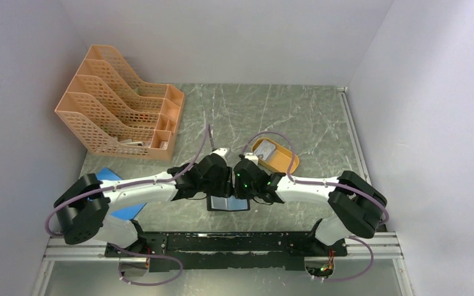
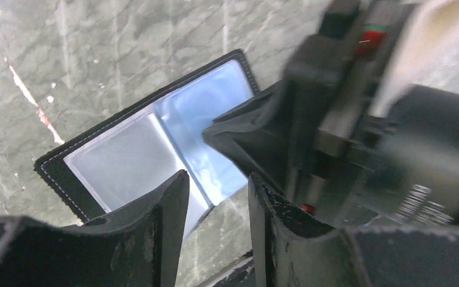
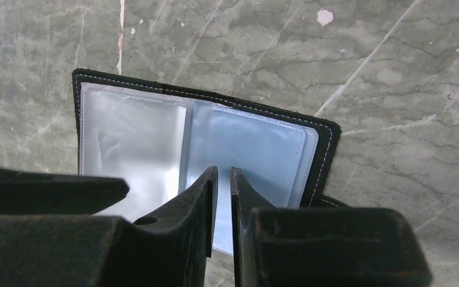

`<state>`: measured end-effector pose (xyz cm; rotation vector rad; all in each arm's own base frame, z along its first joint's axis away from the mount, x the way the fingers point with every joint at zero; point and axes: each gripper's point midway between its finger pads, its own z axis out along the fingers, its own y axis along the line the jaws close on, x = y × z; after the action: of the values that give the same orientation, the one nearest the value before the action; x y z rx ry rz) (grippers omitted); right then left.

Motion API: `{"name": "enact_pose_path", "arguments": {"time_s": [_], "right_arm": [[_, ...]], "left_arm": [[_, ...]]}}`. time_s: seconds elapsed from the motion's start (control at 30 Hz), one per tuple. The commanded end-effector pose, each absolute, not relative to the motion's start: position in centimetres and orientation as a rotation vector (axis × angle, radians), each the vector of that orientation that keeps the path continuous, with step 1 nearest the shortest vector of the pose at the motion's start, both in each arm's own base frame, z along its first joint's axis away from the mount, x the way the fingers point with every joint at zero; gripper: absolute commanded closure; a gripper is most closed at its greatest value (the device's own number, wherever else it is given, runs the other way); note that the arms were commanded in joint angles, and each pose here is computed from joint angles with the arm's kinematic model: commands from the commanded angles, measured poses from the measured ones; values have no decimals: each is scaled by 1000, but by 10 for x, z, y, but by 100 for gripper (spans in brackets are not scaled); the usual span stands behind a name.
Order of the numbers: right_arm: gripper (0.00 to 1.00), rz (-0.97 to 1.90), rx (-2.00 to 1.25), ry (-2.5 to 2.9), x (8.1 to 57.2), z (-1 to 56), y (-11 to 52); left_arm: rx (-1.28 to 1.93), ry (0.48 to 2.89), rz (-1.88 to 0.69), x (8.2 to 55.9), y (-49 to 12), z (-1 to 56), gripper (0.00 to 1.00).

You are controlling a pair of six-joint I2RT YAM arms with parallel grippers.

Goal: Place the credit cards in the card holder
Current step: Open the card holder at the center of the board.

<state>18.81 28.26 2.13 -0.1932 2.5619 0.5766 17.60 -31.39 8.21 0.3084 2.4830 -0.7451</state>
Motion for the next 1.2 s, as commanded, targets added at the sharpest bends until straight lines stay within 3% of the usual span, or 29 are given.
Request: {"name": "enact_pose_path", "arguments": {"time_s": [0.0, 0.33, 0.6, 0.77, 1.17], "right_arm": [[82, 477, -182, 2626, 176, 0, 259], [81, 478, -179, 2619, 175, 0, 256], [81, 473, -183, 2613, 176, 2, 255], [81, 477, -186, 2609, 175, 3, 255], [81, 479, -181, 2607, 174, 2, 252]], "left_arm": [[286, 2523, -612, 180, -306, 65, 55], [274, 2571, -365, 187, -282, 36, 33], [298, 2598, -199, 190, -274, 16, 29], [298, 2599, -161, 189, -270, 13, 34], [291, 2610, -107, 184, -255, 6, 57]]}}
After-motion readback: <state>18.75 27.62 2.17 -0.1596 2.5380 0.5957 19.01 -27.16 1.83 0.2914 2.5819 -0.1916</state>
